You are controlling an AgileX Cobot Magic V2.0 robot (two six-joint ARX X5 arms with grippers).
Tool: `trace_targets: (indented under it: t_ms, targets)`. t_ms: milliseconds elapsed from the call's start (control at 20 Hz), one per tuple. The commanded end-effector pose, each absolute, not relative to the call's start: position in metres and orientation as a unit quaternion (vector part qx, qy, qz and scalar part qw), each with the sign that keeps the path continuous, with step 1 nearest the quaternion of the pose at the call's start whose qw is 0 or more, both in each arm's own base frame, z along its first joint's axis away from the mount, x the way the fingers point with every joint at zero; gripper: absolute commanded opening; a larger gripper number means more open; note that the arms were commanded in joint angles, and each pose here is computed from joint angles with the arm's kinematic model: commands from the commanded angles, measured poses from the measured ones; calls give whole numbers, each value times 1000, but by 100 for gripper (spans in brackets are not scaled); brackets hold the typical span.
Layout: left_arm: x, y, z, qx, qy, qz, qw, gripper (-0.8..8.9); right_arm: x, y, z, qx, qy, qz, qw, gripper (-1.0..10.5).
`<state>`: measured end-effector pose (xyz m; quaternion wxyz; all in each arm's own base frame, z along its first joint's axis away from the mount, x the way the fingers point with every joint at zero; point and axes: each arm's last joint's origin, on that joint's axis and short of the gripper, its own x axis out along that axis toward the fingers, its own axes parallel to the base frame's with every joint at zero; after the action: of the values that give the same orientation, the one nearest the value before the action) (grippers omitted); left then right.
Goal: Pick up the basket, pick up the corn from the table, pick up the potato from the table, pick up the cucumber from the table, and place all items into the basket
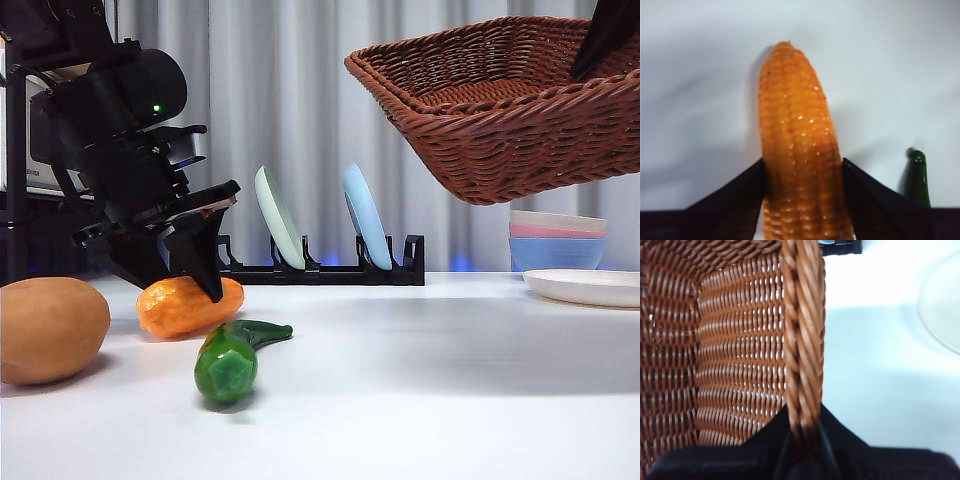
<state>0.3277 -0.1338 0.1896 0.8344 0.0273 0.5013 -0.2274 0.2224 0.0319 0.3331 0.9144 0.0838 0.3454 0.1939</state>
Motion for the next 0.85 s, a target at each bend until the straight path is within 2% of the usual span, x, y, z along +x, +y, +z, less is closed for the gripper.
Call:
trace_targets:
  t_ms: [50, 200, 350, 500, 600, 700, 850]
  targets:
    - [329, -135, 197, 40, 498, -237, 833, -9, 224, 32, 335, 91, 337, 197, 916, -16]
    - [318, -131, 249, 45, 467, -246, 848, -8, 231, 33, 334, 98, 328, 196, 919, -17]
    - [288, -125, 325, 24, 371, -261, 891, -8, 247, 36, 325, 118, 336, 192, 914, -17]
    - [248, -125, 378, -7, 278, -290, 916, -9, 264, 41, 310, 136, 355, 190, 905, -16]
    - [225, -136, 394, -12, 244, -325, 913, -9, 275, 50, 302, 148, 362, 195, 899, -16]
    - [211, -154, 396, -1, 239, -358, 903, -8, 282, 60, 297, 158, 362, 205, 896, -16]
    - [204, -191, 382, 36, 252, -357, 899, -8, 282, 78, 299, 163, 348, 230, 894, -17]
